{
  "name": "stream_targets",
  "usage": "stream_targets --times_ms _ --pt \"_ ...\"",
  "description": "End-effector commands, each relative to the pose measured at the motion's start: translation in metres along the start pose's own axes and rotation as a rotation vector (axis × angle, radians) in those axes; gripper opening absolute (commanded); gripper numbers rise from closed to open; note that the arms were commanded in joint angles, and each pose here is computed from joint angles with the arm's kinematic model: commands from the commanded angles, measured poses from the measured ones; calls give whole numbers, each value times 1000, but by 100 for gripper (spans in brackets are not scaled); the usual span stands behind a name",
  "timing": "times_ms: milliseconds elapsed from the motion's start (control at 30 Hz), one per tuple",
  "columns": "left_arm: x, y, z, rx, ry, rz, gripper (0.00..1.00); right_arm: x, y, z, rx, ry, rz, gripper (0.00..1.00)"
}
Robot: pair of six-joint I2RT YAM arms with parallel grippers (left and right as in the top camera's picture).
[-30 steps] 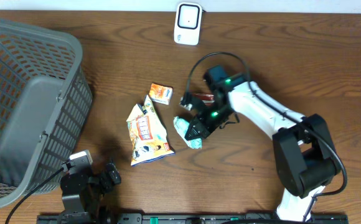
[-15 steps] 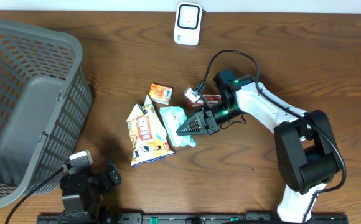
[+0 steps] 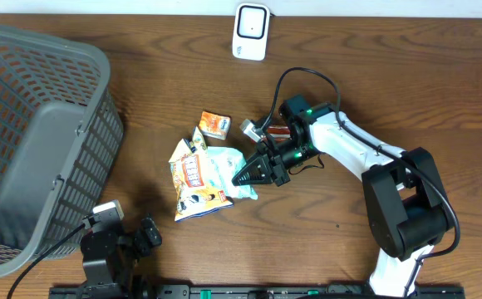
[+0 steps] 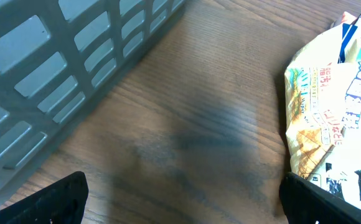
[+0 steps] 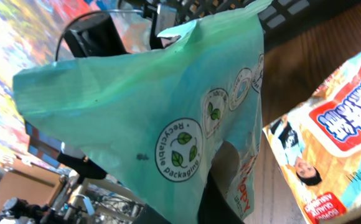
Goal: Scan the item barcode
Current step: 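Raise the wipes pack toward the white scanner device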
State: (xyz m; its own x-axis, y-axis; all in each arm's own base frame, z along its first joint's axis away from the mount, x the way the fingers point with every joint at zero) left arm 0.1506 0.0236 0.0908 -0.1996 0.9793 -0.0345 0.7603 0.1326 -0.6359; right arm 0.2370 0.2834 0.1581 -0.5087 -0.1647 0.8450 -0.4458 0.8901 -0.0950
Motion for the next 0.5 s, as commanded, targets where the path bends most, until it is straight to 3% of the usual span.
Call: stream_targets --times_ms 0,467 --pt "3 3 15 60 21 -17 98 -3 7 7 38 -21 13 1" --pt "3 3 15 60 21 -17 98 -10 6 13 77 -17 58 1"
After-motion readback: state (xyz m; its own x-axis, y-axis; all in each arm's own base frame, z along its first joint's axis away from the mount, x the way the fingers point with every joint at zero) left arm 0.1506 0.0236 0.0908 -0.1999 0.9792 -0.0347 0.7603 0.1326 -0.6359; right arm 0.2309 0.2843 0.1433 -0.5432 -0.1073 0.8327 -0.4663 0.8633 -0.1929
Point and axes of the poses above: each gripper's point midway between its finger pads, its own y axis out along the fingers, its own x axis along the line the jaws close on, z = x × y, the point moved 2 cm from there along -y, back along the fingers, and after that the axes turned 7 degrees about y, right-handed, at the moved point
